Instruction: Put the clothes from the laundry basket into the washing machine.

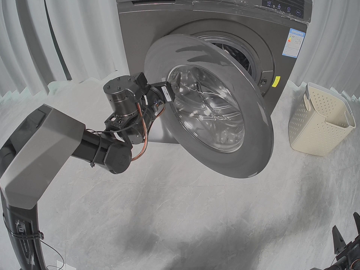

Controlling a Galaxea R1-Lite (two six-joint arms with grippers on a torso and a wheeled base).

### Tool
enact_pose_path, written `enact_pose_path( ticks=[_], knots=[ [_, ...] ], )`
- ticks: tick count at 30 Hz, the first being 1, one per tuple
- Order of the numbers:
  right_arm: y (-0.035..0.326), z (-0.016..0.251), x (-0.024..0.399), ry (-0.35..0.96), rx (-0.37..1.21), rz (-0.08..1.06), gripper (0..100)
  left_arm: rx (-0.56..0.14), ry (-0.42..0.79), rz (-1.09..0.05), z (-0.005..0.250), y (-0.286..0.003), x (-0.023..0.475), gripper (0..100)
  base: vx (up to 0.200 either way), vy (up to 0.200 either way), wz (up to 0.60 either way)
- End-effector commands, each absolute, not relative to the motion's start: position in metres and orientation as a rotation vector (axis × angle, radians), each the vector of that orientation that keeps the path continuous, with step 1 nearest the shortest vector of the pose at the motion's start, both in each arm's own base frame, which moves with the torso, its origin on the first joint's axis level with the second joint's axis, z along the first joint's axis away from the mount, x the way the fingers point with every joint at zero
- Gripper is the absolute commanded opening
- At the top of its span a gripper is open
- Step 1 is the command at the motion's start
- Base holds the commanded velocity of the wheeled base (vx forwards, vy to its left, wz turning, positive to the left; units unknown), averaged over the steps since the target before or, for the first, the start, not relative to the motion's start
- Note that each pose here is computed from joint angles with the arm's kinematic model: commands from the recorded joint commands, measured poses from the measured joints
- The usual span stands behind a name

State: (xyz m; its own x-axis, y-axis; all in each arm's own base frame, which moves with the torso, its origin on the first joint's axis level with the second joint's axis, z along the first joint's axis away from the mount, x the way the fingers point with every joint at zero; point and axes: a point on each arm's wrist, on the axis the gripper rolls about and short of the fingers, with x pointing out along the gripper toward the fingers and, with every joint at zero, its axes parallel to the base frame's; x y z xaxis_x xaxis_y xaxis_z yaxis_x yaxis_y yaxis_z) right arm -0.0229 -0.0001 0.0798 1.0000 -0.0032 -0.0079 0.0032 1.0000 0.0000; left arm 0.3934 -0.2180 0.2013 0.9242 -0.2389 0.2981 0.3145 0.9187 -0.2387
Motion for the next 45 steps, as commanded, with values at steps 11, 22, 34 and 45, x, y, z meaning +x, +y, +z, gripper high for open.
enact_pose_path(
  ticks=[11, 22, 34, 45],
  knots=[
    [0.000, 0.075, -0.023, 0.006, 0.000, -0.003, 100, -0.109, -0.046, -0.482, 0.188, -0.111, 0.155, 100, 0.000, 0.000, 0.00],
    [0.000, 0.075, -0.023, 0.006, -0.002, -0.008, 100, -0.023, -0.072, -0.239, 0.153, -0.031, 0.078, 100, 0.000, 0.000, 0.00],
    [0.000, 0.076, -0.023, 0.001, 0.003, -0.023, 100, 0.008, -0.013, -0.094, 0.104, 0.002, -0.001, 100, 0.000, 0.000, 0.00],
    [0.000, 0.076, -0.023, 0.000, 0.002, -0.023, 100, 0.063, -0.025, 0.047, 0.082, 0.000, -0.020, 100, 0.000, 0.000, 0.00]
  ],
)
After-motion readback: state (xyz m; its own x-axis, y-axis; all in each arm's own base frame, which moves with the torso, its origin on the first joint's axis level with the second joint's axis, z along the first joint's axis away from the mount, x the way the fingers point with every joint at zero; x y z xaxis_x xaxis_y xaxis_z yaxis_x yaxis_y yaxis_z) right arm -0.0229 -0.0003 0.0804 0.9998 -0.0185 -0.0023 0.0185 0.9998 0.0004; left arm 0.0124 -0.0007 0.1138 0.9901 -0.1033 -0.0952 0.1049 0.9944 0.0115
